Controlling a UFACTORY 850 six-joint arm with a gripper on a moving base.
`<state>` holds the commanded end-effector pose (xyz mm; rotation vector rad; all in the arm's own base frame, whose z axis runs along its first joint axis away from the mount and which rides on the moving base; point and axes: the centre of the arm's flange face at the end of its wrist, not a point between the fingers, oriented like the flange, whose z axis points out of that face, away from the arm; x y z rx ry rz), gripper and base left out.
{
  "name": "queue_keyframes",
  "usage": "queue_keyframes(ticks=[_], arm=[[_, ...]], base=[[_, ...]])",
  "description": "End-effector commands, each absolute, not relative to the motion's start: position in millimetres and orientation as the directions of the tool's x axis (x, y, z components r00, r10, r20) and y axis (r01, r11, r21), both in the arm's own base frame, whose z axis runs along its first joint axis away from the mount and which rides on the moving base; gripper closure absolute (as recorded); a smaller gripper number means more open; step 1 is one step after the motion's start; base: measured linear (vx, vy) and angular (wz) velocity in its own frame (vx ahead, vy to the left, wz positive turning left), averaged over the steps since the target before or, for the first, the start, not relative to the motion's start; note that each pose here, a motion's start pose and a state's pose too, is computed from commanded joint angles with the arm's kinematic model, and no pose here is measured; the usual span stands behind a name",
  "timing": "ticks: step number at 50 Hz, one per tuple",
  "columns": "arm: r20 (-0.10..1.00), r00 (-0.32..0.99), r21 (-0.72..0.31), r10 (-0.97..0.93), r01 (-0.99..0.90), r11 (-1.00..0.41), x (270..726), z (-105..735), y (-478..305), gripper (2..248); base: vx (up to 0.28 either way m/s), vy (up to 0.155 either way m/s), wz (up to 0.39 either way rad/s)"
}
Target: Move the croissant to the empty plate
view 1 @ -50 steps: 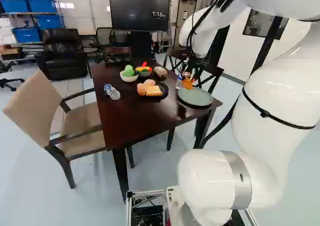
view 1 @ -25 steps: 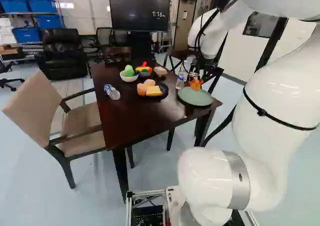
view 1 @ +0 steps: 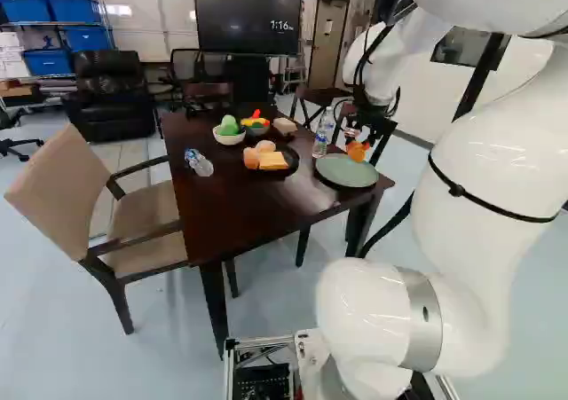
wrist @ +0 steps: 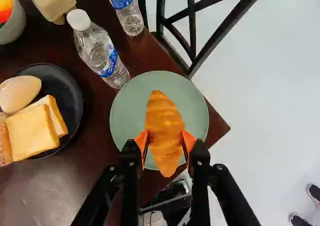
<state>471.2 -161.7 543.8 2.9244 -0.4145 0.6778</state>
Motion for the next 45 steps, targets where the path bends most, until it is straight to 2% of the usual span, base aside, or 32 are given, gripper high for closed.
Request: queue_keyframes(ticks=[45], arm=[[0.351, 0.903, 0.042, -0.250, -0.282, -0.959, 495.2, 489.7, -168.7, 141]], base=[[0.000, 0.000, 0.000]])
